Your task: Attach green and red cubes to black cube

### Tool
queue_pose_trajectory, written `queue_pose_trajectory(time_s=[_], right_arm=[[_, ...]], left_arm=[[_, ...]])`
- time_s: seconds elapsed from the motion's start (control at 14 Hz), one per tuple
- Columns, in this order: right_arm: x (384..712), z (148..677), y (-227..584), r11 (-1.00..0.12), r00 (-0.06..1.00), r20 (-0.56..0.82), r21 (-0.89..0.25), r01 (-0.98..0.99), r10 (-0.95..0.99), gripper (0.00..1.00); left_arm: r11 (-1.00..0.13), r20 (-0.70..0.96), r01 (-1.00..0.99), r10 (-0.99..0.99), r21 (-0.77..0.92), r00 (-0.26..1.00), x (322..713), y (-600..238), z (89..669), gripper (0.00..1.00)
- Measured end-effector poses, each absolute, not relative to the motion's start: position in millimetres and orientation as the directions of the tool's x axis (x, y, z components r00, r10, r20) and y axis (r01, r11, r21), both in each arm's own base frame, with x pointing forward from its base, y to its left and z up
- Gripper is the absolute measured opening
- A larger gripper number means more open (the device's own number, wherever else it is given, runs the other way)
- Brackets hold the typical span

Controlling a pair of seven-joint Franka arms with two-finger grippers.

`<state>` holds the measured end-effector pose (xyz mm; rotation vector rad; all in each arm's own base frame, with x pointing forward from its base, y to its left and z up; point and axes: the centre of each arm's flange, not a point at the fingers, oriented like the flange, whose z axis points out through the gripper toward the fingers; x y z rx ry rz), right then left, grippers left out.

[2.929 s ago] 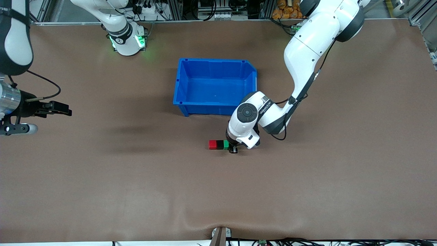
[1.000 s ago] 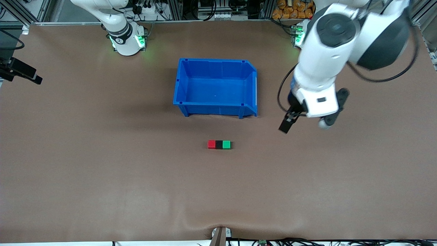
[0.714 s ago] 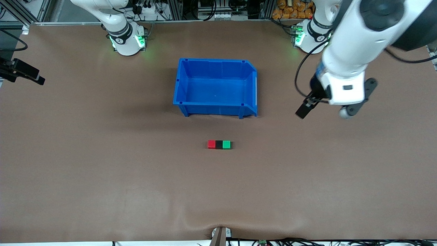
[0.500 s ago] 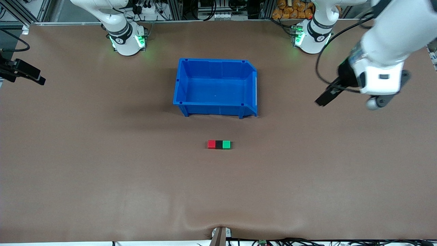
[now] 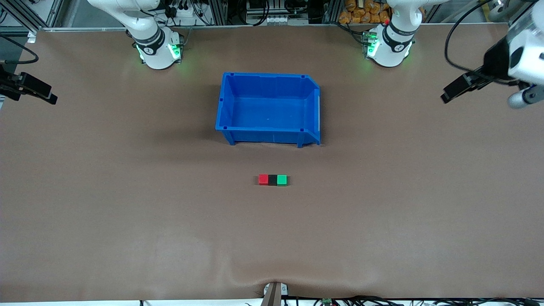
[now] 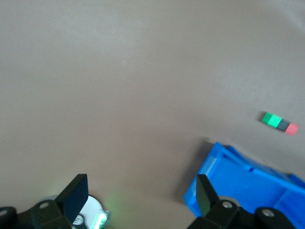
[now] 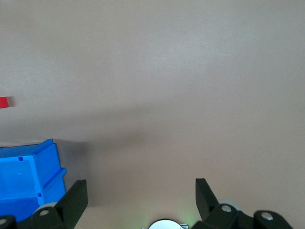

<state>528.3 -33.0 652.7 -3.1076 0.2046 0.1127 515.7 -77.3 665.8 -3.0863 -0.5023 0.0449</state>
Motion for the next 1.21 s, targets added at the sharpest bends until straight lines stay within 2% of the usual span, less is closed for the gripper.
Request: queue_pose_trajectory(time_s=[0.29, 0.64, 1.21], right_arm=[[528.1, 655.1, -34.6, -0.991, 0.989, -0.068, -0.021, -0.135, -0.133, 1.0], [526.2, 654.5, -34.5, -0.991, 0.988, -0.083, -0.02, -0.134, -0.132, 1.0], [526.0, 654.3, -34.4, -0.991, 0.988, -0.085, -0.02, -0.134, -0.132, 1.0]], left_arm=[[-0.984, -0.024, 0.18, 0.18, -0.021, 0.983, 507.7, -28.3, 672.9, 1.0], [-0.996, -0.036, 0.085, 0.086, -0.022, 0.996, 503.6, -25.8, 674.7, 1.0], [-0.998, -0.041, 0.058, 0.059, -0.014, 0.997, 501.4, -14.3, 675.6, 1.0]])
